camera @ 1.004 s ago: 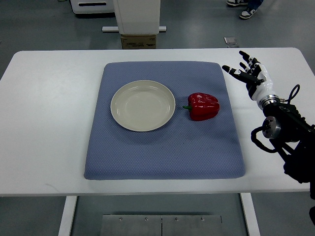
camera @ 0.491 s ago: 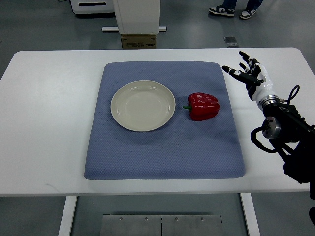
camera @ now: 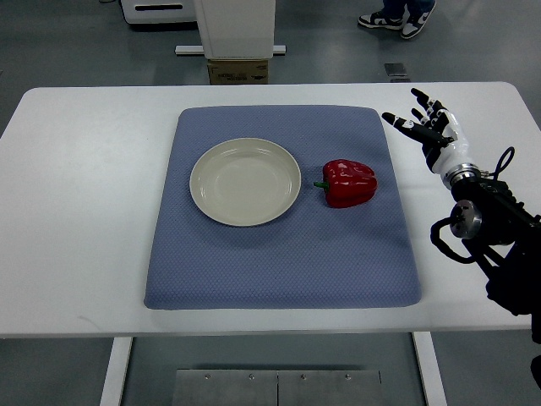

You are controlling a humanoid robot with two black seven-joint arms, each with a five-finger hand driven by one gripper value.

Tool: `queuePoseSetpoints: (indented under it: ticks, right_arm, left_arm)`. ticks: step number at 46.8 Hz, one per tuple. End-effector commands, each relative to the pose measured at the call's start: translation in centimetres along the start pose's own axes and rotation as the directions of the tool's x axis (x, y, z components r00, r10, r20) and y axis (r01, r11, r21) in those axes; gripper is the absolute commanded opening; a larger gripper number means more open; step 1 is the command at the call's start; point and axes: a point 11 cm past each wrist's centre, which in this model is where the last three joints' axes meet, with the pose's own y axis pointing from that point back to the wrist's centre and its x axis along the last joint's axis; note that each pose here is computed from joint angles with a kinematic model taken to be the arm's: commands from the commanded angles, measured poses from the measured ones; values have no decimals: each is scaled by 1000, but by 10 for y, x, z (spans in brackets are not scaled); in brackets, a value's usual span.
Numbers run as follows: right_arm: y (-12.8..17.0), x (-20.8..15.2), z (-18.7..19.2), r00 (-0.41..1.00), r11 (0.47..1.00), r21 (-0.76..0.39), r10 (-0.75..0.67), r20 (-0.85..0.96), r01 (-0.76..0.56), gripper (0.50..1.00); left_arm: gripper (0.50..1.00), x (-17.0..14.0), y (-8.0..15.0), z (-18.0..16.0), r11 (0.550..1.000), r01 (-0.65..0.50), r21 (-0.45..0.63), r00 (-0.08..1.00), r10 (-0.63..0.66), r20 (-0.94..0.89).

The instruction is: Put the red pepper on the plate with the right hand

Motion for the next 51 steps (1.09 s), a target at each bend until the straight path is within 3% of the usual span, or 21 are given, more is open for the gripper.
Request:
queuePoseSetpoints:
  ticks: [1, 42, 51]
  right_arm:
    - [0, -1, 0, 1000, 1000, 1, -3, 1, 3, 1000]
    - [-1, -1, -5, 1000, 1000, 9, -10, 1, 10, 1000]
    - [-3, -2, -13, 998, 998, 18, -65, -7, 65, 1000]
  left_arm:
    - [1000, 0, 0, 0, 1000, 0, 0, 1000, 0, 0]
    - [1000, 0, 0, 0, 1000, 0, 0, 1000, 0, 0]
    - [1000, 0, 0, 0, 1000, 0, 0, 1000, 0, 0]
